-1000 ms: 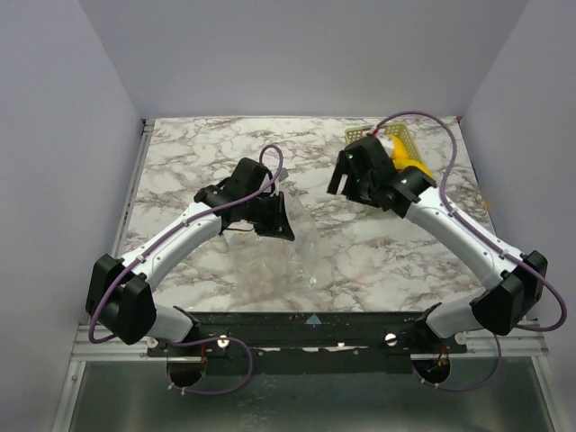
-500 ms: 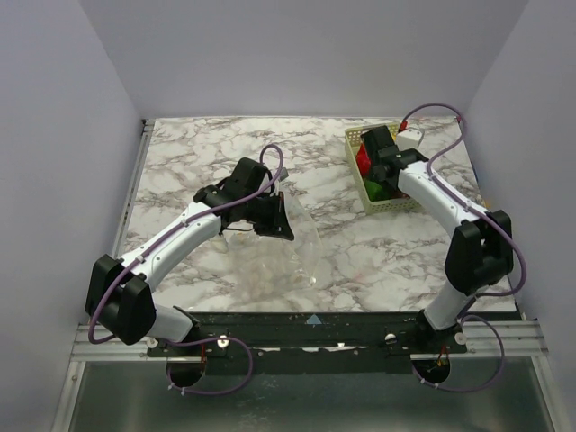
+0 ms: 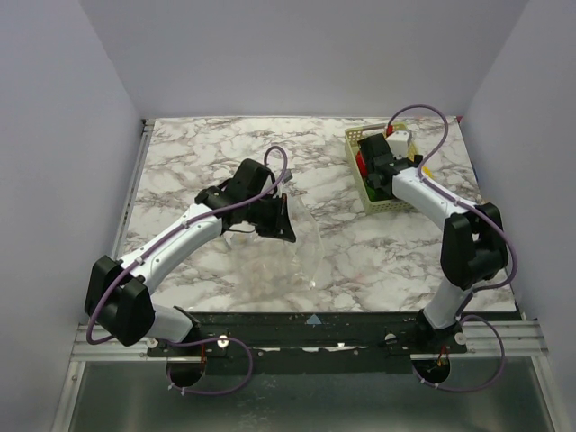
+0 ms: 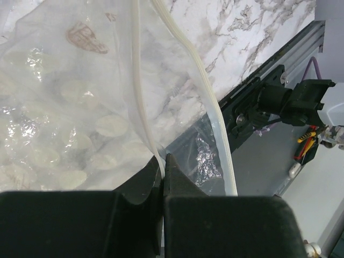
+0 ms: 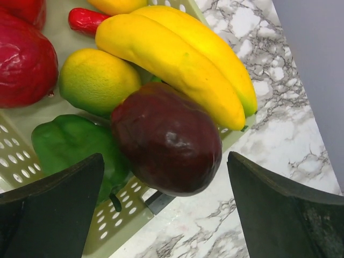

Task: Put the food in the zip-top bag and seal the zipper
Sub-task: Pick up the fake vegetable from the bin.

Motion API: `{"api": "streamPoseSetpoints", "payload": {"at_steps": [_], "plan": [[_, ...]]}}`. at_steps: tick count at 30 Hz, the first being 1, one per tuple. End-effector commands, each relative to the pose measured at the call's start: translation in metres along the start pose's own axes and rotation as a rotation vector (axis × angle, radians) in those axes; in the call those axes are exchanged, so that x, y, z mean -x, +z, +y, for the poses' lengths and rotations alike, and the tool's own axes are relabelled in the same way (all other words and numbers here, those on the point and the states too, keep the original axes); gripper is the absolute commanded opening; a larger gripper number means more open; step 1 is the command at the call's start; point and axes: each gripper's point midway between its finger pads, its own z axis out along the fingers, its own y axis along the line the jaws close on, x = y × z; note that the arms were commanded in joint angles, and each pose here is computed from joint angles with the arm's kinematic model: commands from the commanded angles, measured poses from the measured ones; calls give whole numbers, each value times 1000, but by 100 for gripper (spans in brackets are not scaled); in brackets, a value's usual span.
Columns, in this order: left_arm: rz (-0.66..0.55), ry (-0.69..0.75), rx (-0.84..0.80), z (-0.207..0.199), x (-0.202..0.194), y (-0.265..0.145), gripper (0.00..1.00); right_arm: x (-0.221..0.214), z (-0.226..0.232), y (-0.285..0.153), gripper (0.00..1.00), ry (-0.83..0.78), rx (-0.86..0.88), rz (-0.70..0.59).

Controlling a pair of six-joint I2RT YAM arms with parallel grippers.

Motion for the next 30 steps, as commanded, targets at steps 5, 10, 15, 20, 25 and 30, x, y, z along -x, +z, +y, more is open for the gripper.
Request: {"api": "streamPoseSetpoints", "payload": {"at_steps": [5, 10, 15, 20, 25, 30], "plan": [[-25, 44, -12, -8, 10, -6, 0, 4, 15, 17, 97, -91, 41, -38], [-24, 44, -11, -7, 8, -5, 0, 2, 9, 17, 80, -115, 28, -60], [-39, 54, -15, -9, 10, -9, 0, 11, 7, 10, 62, -100, 41, -79], [-36, 56, -12, -9, 10, -8, 0, 33, 5, -15, 38, -23, 129, -103], [-37, 55, -8, -8, 10, -8, 0, 46, 25, -70, 31, 152, 456, -94], [-34, 53, -5, -7, 10, -7, 0, 26, 80, -160, 30, 298, 1046, 36]]}}
